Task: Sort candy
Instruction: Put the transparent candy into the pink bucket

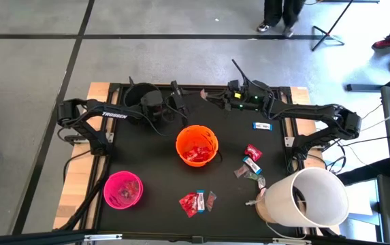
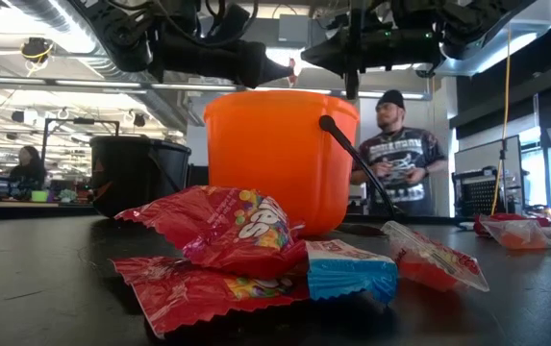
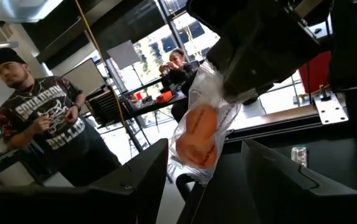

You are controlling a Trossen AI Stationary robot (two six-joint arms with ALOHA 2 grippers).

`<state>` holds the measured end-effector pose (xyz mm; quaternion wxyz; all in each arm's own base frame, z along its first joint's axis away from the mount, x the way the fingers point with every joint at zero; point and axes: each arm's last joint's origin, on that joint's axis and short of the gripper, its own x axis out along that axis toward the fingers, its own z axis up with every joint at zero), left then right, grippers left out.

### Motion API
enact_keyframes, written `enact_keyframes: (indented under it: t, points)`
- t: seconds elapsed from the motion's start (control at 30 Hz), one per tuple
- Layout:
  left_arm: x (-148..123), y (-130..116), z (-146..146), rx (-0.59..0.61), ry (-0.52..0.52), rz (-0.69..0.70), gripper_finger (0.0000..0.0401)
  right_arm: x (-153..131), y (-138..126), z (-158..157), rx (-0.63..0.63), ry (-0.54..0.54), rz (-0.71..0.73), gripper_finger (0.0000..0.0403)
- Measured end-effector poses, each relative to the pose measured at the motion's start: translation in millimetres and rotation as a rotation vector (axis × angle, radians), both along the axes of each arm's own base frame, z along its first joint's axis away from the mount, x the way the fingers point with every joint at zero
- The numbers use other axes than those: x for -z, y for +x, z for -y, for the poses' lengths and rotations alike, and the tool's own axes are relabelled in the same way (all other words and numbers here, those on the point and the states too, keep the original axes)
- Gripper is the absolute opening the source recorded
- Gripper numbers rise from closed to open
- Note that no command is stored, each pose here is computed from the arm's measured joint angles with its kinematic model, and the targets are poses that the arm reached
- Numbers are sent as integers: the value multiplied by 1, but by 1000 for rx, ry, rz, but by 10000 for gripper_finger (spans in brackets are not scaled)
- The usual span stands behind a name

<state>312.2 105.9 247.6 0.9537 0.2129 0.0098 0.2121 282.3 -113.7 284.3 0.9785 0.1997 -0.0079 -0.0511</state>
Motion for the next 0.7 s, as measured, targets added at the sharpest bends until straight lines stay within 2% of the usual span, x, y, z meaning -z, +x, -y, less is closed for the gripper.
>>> enact_keyframes:
  t: [0.27,0.5,0.7]
  points:
    - [0,0,0,-11,21,-10,195,-1,0,-1,-4,20,10,0]
    - [0,0,0,-7,20,-10,195,2,10,-17,-44,31,20,0]
    - [3,3,7,47,26,-46,195,3,11,-18,-35,34,11,0]
